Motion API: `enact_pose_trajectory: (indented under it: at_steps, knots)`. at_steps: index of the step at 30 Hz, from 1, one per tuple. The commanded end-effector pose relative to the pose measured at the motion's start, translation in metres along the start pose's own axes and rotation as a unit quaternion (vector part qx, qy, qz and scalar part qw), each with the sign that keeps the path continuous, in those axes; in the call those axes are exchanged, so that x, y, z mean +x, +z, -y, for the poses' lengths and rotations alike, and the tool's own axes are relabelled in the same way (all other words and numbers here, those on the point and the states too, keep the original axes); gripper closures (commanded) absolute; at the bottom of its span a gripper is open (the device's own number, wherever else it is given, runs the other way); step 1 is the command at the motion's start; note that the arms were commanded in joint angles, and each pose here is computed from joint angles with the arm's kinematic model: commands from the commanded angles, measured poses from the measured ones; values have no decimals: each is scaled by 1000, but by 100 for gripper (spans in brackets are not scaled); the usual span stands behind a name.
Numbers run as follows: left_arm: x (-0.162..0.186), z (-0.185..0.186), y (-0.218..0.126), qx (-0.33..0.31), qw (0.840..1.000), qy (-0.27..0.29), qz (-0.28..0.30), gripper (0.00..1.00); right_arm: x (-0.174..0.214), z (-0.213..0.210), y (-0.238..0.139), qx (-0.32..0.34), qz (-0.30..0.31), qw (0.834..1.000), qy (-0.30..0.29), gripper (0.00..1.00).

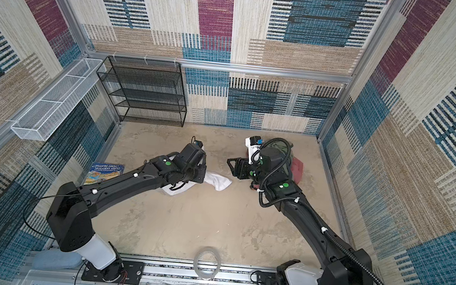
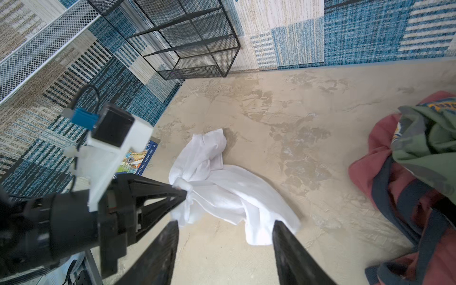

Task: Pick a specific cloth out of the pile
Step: 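Drag the white cloth with the left gripper toward the book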

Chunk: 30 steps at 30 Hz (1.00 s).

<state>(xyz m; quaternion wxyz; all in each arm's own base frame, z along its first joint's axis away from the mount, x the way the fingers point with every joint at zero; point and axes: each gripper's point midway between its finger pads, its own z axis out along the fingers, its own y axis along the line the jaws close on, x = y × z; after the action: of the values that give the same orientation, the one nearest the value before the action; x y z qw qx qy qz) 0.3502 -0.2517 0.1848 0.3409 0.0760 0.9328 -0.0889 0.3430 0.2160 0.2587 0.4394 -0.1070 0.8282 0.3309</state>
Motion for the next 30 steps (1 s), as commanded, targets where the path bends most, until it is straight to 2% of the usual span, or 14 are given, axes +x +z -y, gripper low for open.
enact_pose_trajectory:
  at_steps: [1, 8, 12, 21, 30]
  knots:
    - [-7, -23, -21, -39, 999, 7, 7, 100, -6, -4, -2, -8, 15, 1000, 3, 37]
    - [-24, -74, -60, -75, 996, -32, 35, 100, -7, -6, -5, -11, 18, 1000, 5, 36]
    - [-26, -96, -71, -68, 994, -71, 41, 100, -5, -6, -4, -15, 17, 1000, 9, 36]
    - [-24, -114, -78, -61, 992, -109, 34, 100, -1, -7, -4, -21, 16, 999, 18, 36]
    - [-16, -99, -87, -5, 991, -132, 28, 100, -1, -6, -7, -17, 20, 1000, 16, 36]
